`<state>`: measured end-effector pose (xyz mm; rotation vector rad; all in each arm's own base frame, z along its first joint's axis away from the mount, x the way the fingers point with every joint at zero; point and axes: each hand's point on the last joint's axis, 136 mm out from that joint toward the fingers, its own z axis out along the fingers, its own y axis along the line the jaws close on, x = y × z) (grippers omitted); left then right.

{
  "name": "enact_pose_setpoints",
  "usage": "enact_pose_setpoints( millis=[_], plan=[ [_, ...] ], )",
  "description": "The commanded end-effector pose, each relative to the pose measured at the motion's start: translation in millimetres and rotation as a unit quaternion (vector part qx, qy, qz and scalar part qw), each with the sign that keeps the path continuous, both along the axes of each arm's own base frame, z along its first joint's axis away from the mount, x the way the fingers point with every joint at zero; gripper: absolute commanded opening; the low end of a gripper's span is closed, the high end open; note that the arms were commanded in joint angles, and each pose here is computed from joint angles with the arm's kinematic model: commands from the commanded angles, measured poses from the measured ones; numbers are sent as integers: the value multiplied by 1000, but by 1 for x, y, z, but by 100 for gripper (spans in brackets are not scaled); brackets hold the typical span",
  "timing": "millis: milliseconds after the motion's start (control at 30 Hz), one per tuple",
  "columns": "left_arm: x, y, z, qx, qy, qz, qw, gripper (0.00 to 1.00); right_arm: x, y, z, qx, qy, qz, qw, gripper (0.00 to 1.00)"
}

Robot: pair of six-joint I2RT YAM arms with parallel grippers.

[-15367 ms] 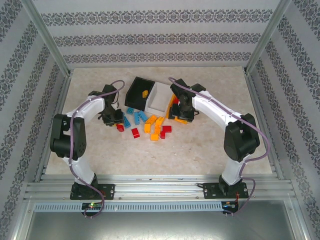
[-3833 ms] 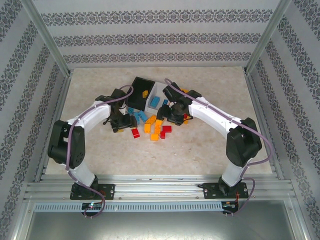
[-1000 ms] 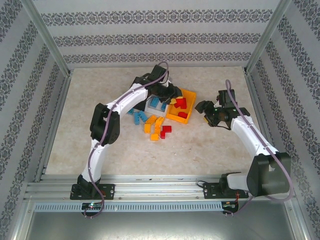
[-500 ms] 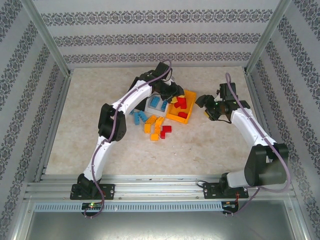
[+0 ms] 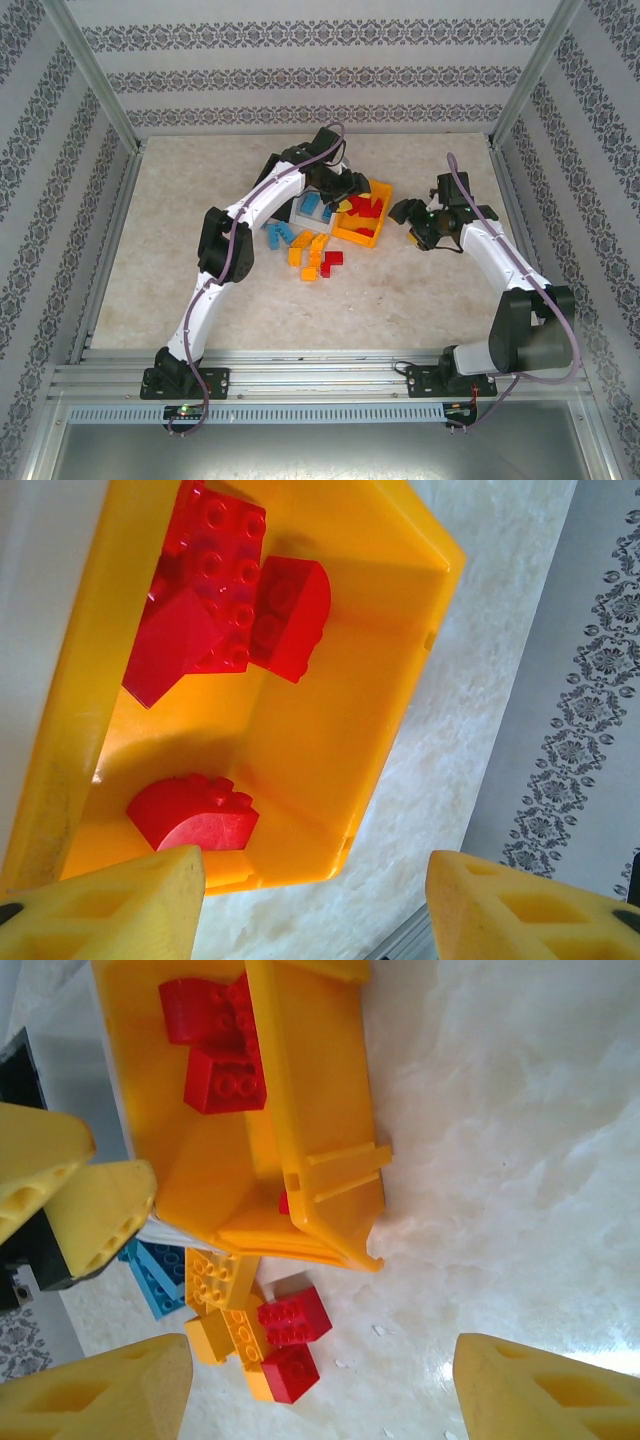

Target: Sort the legos into containers by color

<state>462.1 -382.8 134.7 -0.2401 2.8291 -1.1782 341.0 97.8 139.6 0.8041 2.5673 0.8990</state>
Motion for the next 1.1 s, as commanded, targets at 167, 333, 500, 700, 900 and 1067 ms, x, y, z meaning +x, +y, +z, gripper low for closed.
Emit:
enact_pose_setpoints(
  millis=[167,333,500,700,900,1067],
  plan=[
    [-1,0,67,-13,-92,-23,995,63,-23,5,19,-17,9,60,998,71],
    [-3,13,91,13,-144,-29,989,65,-28,21,22,-20,12,110,994,72],
    [-13,42,103,67,-181,-17,981,69,-35,52,17,-48,23,189,981,71],
    [-36,111,81,172,-156,50,971,73,-50,92,-6,-98,41,276,955,72],
    [-63,172,35,127,-75,191,971,74,-66,129,-39,-137,77,352,923,71],
    [-75,199,20,107,-47,242,963,75,-65,145,-55,-149,97,379,908,69]
  ],
)
